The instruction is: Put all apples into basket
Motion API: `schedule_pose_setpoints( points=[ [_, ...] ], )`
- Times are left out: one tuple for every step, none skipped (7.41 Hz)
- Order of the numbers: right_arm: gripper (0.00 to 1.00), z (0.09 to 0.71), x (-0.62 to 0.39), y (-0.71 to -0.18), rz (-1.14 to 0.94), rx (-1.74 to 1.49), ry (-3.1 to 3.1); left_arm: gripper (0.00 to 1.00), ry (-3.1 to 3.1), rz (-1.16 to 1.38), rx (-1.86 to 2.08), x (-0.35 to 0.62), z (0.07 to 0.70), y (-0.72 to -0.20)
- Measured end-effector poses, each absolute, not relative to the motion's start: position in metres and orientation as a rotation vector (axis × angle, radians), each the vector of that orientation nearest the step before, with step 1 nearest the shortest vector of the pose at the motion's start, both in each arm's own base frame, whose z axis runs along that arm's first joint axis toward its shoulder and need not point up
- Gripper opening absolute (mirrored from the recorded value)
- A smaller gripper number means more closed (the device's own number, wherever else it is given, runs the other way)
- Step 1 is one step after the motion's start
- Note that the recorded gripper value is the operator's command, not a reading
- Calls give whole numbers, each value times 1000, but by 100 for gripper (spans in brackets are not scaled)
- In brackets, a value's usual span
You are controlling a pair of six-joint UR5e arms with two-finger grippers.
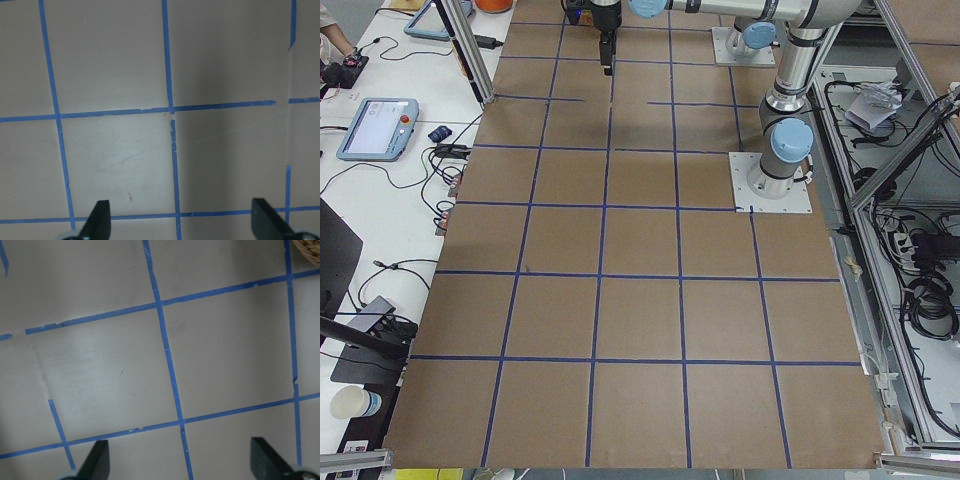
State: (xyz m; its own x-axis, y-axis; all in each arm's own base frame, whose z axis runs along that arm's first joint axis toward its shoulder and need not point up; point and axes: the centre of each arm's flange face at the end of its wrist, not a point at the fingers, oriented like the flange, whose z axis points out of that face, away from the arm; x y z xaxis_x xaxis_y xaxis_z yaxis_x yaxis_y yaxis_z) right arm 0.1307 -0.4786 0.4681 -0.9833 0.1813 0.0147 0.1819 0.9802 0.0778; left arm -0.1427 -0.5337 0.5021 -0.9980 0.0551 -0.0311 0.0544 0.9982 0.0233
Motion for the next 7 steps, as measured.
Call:
schedule_pose_setpoints(
  points=[
    [100, 468, 130, -478, -117, -265, -3124, 100, 3109, 35, 86, -143, 502, -534],
    [100, 471, 130, -477, -115, -250, -3134, 100, 3109, 36, 86, -143, 502, -534],
    [100, 476, 129, -477, -123, -249, -3143, 100, 3109, 36, 86, -143, 502, -534],
    [100, 479, 125, -476, -136, -258, -3146, 100, 3109, 35, 86, -143, 502, -534],
    [100, 481, 122, -476, -156, -267, -3147, 100, 3109, 35, 86, -143, 502, -534],
    [100, 483, 120, -475, -170, -273, -3145, 100, 3109, 35, 87, -143, 502, -534],
    [100, 484, 120, -475, -175, -275, -3145, 100, 3109, 35, 88, -143, 502, -534]
  ],
)
